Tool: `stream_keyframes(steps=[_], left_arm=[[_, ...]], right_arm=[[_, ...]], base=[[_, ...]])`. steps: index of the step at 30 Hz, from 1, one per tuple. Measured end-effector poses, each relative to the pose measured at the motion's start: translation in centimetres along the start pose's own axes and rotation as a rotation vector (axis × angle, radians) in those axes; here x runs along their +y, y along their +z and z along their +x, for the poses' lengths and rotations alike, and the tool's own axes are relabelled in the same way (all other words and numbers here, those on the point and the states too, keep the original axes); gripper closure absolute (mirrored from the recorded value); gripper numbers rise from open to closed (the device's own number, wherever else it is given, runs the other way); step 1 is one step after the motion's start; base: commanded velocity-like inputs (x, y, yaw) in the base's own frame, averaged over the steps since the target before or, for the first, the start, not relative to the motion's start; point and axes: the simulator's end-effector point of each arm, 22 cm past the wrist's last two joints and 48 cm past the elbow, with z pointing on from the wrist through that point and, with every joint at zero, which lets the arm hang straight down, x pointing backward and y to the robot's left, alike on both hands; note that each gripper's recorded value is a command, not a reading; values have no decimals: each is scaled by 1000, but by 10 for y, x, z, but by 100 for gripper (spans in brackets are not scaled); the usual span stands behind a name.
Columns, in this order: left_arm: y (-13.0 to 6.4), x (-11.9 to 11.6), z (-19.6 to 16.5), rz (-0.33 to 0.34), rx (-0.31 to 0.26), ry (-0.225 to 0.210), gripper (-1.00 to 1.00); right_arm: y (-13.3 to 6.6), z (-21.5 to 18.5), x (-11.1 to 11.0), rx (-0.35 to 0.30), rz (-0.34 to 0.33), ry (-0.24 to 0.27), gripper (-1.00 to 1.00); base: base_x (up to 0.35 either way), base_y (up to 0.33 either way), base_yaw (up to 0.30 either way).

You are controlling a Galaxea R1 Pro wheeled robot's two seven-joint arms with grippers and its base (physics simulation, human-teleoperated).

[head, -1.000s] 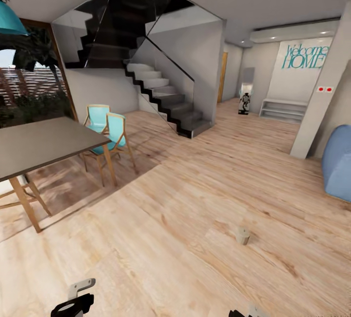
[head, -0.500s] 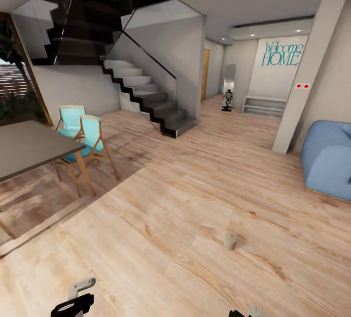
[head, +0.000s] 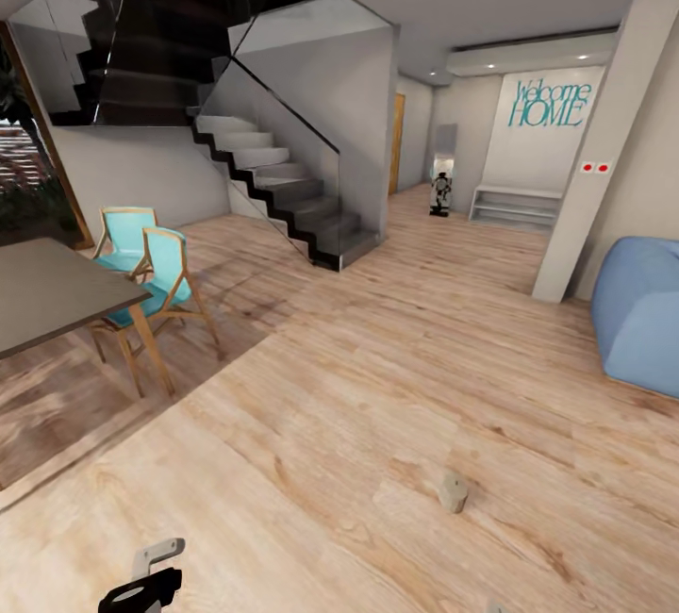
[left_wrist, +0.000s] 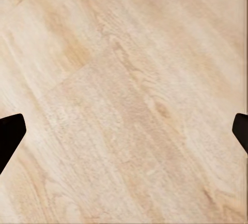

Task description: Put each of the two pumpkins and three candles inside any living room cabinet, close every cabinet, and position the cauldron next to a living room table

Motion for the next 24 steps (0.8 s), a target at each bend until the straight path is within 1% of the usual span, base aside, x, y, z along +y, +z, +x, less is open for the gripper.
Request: stream_keyframes(steps=[8, 10, 13, 20, 24], left_arm=[[0, 0, 0, 0, 0, 0, -100], [0, 0, 0, 0, 0, 0, -100], [0, 0, 0, 0, 0, 0, -100], [0, 0, 0, 0, 0, 0, -100], [0, 0, 0, 0, 0, 0, -100]], right_arm=[[0, 0, 1, 1, -1, 5, -100], [0, -2, 1, -6, -2, 7, -100], [-1, -8, 2, -39, -3, 22, -100], [-1, -10, 1, -45, -3, 24, -100], [-1, -9, 2, -43, -3, 25, -100]], base=[[313, 0, -203], [313, 0, -59], [313, 0, -14], [313, -43, -1], [302, -158, 0]])
